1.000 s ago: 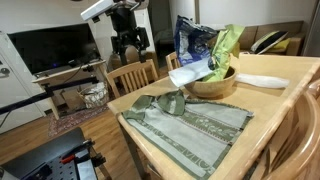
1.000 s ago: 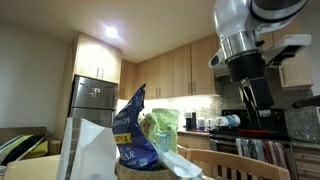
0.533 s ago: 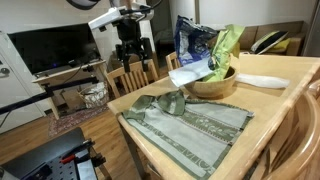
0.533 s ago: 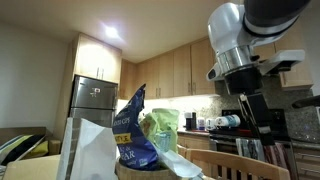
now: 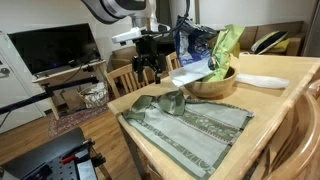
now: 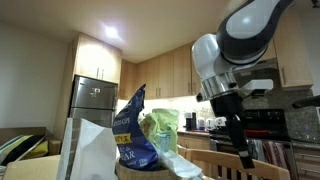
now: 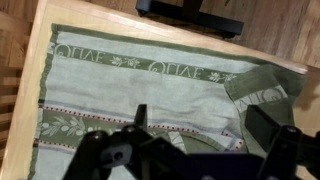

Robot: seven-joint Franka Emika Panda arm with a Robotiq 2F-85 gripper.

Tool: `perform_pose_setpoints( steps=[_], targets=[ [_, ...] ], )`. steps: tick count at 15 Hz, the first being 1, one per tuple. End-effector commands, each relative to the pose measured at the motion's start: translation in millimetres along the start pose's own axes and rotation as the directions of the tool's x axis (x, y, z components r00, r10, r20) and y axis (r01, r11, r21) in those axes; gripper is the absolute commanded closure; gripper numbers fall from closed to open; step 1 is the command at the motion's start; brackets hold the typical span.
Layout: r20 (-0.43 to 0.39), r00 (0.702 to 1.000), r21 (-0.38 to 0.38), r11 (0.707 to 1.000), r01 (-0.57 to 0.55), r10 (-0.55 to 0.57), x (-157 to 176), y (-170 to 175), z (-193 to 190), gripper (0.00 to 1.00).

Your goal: Slide the wooden bowl forward then unfold the towel

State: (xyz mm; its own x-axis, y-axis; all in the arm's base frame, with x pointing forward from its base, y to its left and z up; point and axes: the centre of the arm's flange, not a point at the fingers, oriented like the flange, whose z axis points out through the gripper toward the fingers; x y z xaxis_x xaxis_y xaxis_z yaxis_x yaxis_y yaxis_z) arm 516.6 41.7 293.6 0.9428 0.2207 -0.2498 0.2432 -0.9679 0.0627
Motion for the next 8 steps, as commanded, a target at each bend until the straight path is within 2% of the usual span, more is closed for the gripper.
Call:
perform_pose_setpoints(
  steps=[1,2,3,4,5,8],
  targets=[
    [-0.001,0.998,0.011,0.998,-0.063,0.063,38.8,10.7,9.5,0.00],
    [0.004,0.997,0.014,0.997,-0.072,0.072,44.0,12.7,12.7,0.02],
    [0.003,0.997,0.015,0.997,-0.075,0.075,48.9,15.0,16.6,0.26],
    [0.000,0.996,0.015,0.996,-0.086,0.086,53.5,16.6,19.6,0.27],
    [0.002,0.996,0.016,0.996,-0.087,0.087,57.0,18.0,22.3,0.33],
    [0.004,0.996,0.014,0.996,-0.092,0.092,65.6,20.0,28.5,0.58]
  ],
)
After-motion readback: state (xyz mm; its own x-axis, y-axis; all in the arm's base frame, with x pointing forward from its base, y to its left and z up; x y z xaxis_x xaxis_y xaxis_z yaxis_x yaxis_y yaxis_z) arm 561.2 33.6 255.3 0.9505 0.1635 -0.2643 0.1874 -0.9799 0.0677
